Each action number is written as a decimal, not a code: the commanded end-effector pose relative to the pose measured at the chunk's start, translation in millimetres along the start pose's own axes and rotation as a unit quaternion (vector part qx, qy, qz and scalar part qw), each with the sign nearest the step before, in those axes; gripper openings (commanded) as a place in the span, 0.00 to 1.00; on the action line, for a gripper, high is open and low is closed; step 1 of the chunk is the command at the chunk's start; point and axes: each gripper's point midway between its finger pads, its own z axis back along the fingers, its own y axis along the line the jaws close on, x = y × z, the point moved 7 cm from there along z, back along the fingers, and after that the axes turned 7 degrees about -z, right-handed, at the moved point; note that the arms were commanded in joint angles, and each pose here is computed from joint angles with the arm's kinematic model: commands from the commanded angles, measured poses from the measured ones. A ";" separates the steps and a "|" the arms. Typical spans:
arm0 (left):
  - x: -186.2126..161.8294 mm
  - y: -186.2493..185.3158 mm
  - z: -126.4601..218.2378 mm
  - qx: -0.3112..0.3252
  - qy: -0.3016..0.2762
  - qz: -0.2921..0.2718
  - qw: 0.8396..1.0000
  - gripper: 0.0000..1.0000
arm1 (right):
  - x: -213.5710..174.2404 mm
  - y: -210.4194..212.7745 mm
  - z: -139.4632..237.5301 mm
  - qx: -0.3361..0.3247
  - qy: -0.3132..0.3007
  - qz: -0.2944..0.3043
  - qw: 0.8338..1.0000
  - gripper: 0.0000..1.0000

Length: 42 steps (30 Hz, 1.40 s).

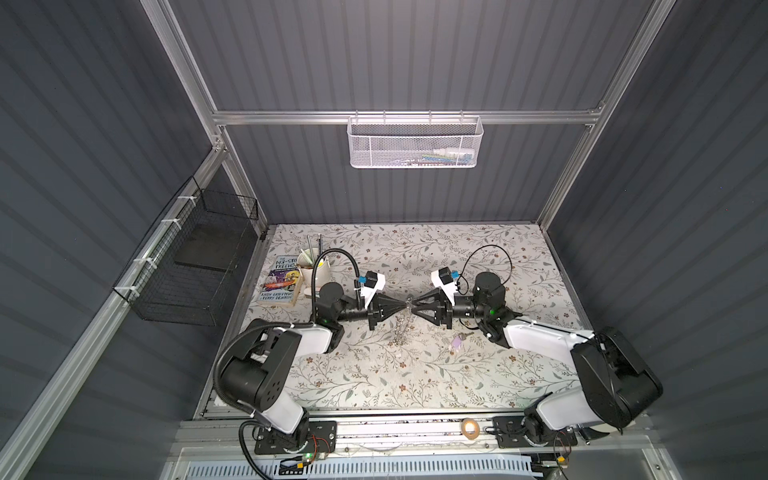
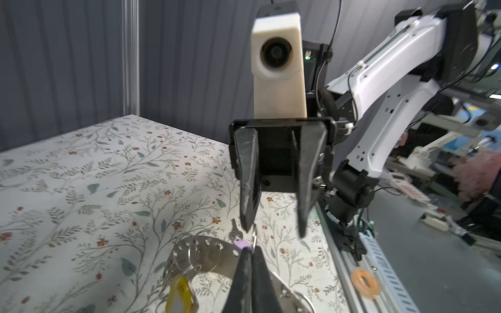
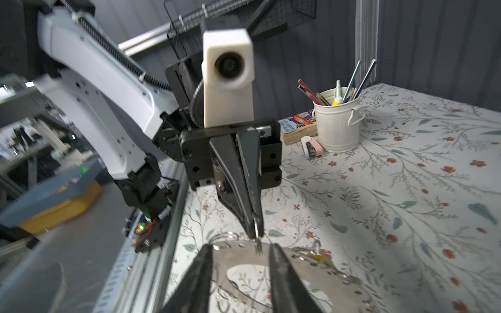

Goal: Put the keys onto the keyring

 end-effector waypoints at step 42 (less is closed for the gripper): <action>5.0 -12.5 -23.3 0.021 0.318 -0.132 0.938 0.00 | -38.2 -10.7 28.4 -0.195 -0.036 -0.063 0.978 0.63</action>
